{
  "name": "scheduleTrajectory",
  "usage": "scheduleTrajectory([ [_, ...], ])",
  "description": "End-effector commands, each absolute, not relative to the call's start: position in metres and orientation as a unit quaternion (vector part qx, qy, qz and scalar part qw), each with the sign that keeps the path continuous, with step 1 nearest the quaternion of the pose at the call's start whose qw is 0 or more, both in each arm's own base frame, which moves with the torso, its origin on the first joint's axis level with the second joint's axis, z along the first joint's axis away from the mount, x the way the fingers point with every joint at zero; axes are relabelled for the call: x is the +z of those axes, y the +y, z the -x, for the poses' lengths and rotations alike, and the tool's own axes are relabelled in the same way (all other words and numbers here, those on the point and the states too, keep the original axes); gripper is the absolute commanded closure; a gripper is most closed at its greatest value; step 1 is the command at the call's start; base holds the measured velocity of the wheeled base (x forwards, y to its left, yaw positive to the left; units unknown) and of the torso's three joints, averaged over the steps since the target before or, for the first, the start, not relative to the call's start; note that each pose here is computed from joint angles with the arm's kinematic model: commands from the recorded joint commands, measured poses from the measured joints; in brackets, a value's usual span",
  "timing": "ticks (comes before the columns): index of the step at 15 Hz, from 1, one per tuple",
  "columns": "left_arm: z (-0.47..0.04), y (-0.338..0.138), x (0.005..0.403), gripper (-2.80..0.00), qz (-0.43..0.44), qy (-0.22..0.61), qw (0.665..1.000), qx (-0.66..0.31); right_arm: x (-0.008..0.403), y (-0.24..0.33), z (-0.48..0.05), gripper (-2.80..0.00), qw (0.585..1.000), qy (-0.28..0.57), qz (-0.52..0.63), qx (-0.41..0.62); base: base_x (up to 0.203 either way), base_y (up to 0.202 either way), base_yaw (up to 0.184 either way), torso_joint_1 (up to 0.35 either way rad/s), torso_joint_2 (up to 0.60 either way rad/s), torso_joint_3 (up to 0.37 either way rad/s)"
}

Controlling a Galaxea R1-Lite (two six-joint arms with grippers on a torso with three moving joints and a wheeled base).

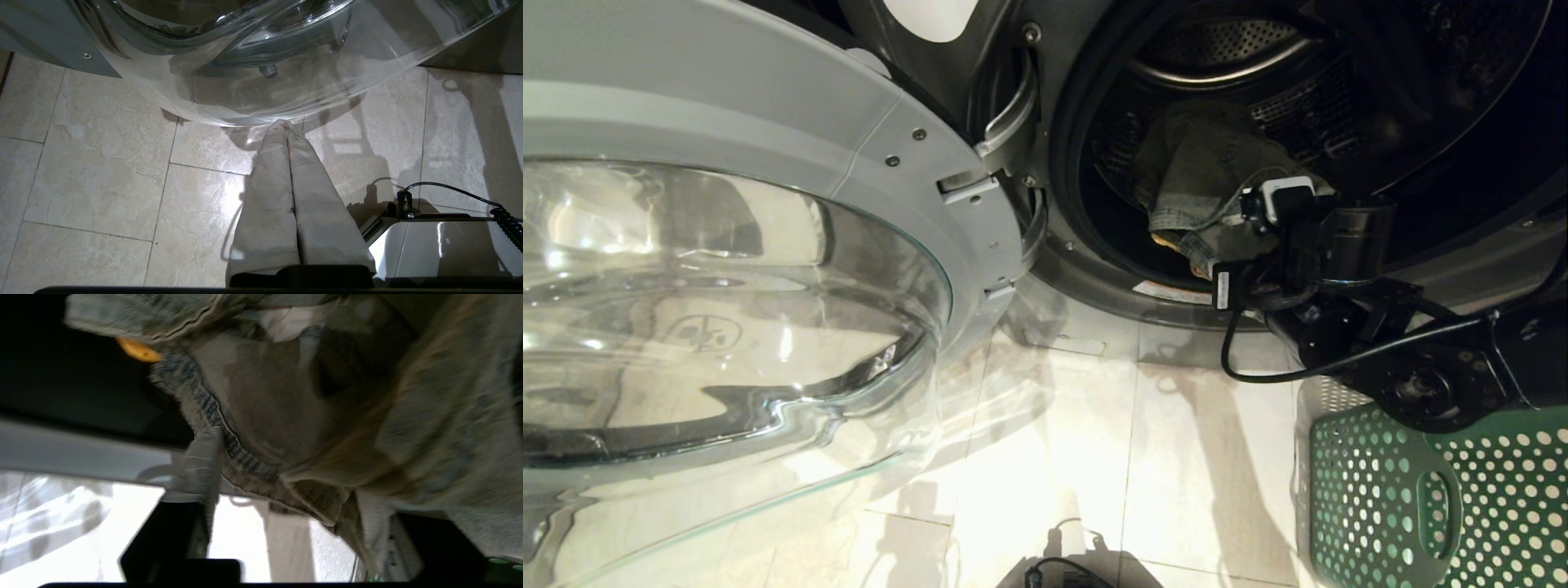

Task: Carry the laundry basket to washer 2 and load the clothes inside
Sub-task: Close the washing machine door with the left hand

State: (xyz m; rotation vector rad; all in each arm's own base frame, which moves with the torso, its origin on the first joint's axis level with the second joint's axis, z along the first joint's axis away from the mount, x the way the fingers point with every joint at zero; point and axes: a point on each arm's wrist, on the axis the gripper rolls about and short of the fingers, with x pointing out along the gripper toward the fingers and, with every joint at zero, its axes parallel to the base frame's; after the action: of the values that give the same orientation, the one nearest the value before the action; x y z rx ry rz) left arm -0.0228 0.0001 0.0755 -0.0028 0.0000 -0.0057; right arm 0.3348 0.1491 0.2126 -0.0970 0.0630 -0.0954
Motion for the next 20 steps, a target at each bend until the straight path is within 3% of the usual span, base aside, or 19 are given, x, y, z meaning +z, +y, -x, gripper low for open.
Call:
scheduleTrajectory([
  [1, 0.023, 0.000, 0.076, 0.00, 0.002, 0.001, 1.000, -0.003, 0.197, 0.146, -0.362, 0.00, 0.995, 0.041, 0.058, -0.071, 0.000, 0.000, 0.000, 0.000, 0.00, 0.000],
  [12, 0.023, 0.000, 0.075, 0.00, 0.002, 0.000, 1.000, -0.003, 0.206, 0.123, -0.501, 0.00, 0.981, -0.112, 0.056, -0.149, 0.000, 0.000, 0.000, 0.000, 0.00, 0.000],
  [20, 0.023, 0.000, 0.075, 0.00, 0.002, 0.000, 1.000, -0.003, 0.315, 0.124, -0.442, 0.00, 0.960, -0.250, -0.023, -0.126, 0.000, 0.000, 0.000, 0.000, 0.00, 0.000],
])
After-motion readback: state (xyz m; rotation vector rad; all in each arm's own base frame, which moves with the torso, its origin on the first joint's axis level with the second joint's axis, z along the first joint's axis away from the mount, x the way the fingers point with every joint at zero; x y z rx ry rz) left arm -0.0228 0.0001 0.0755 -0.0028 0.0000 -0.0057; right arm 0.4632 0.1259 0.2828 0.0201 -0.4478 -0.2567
